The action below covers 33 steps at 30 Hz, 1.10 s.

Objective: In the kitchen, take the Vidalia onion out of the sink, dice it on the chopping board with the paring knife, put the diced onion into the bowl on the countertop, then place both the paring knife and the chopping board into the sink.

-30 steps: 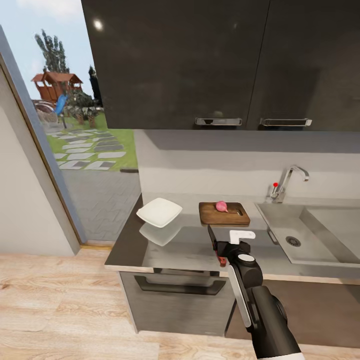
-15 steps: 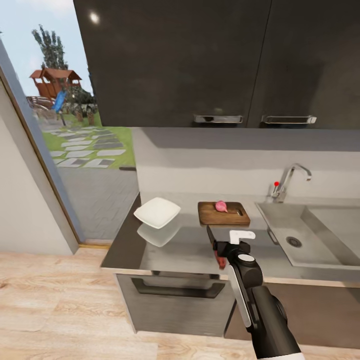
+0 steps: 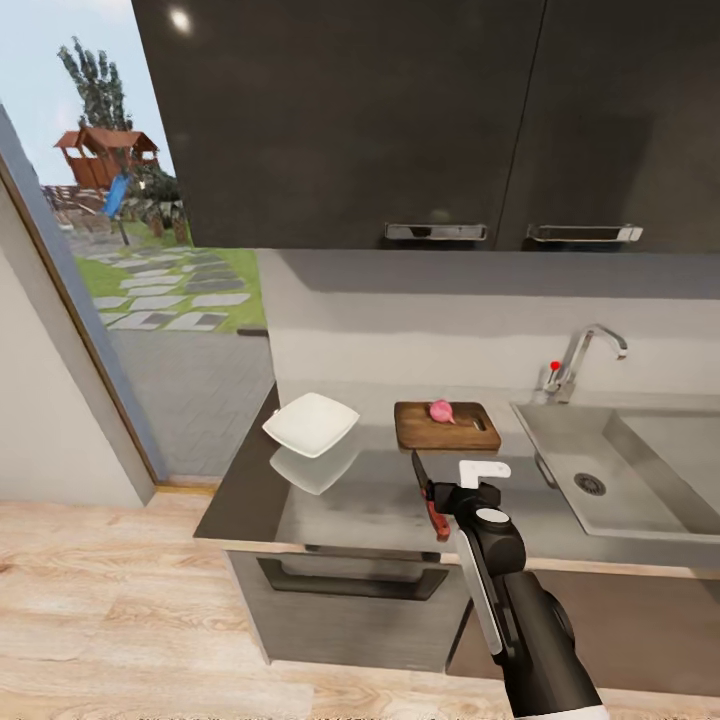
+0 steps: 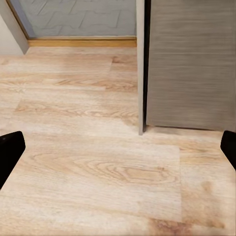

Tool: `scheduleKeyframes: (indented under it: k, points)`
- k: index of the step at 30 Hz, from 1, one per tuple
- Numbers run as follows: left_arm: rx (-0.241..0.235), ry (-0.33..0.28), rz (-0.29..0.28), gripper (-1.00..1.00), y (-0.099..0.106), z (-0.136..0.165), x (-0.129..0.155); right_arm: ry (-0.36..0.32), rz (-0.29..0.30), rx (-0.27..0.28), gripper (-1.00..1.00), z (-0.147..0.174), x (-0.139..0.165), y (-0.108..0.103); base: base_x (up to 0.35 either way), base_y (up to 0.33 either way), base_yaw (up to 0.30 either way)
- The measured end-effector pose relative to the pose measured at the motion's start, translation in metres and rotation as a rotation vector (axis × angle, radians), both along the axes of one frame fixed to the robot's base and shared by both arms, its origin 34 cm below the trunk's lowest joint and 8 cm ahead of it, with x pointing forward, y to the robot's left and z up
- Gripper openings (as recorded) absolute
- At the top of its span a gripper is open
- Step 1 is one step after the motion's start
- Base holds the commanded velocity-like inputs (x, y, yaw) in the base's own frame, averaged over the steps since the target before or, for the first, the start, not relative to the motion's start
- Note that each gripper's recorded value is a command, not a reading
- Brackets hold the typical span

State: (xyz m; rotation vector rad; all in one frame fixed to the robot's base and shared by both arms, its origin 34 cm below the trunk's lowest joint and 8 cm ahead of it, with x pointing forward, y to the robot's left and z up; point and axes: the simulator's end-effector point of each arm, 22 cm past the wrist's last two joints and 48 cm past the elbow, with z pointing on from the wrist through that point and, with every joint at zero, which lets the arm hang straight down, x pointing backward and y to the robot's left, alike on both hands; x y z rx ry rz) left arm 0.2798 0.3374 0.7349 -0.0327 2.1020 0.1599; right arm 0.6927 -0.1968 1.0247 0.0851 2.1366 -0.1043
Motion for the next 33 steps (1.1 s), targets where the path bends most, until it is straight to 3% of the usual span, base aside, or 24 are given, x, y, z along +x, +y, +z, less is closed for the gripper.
scheduleKeyframes:
  k: [33]
  points:
    - [0.0, 0.044, 0.0, 1.0, 0.0, -0.007, -0.012, 0.054, 0.002, -0.001, 1.0, -0.03, -0.001, 0.001, 0.0, 0.0, 0.0]
